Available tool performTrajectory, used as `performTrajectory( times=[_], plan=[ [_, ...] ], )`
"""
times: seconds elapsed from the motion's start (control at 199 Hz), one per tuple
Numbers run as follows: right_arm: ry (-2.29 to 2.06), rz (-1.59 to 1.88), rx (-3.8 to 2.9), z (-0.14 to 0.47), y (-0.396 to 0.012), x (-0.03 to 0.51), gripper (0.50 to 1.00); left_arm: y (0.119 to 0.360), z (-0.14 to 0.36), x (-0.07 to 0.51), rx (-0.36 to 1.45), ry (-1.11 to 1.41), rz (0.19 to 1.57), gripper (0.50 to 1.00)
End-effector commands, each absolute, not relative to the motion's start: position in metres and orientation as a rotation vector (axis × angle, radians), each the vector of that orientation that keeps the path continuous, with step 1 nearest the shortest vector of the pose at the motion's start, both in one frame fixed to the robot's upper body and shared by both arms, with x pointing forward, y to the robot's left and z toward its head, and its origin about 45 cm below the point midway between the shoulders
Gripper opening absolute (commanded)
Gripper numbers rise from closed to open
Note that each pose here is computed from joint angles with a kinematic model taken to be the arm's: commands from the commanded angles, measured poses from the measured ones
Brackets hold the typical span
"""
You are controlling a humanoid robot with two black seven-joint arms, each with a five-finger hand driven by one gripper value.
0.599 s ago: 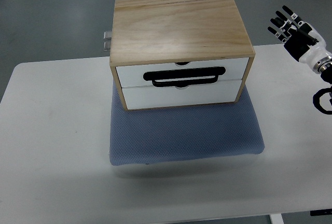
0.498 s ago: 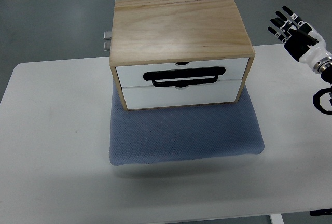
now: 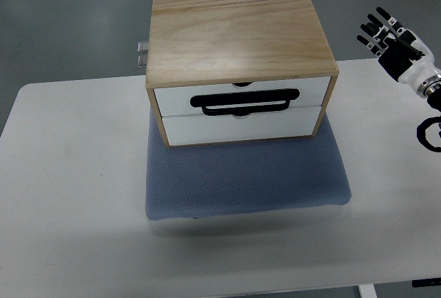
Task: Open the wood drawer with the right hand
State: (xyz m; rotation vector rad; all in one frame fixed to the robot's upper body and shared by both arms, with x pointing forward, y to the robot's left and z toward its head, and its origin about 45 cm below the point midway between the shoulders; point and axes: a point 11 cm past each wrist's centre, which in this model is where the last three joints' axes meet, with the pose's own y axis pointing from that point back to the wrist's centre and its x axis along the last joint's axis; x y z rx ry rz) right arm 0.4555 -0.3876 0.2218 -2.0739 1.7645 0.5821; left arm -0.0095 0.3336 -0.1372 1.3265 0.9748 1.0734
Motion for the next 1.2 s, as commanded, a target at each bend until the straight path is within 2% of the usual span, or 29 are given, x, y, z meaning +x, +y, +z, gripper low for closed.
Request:
performTrajectory(
  times=[0.0, 1.197],
  plan=[
    [1.761, 0.585, -2.077, 0.2220, -0.3866, 0.4559, 0.934, 0.3326, -0.1373, -0.0102, 1.325, 0.979, 1.072, 1.000],
    [1.761, 0.561, -2.094, 0.2284, -0.3886, 0.4575, 0.932, 0.3331, -0.1373, -0.0102, 1.326, 0.978, 1.072, 1.000]
  ],
)
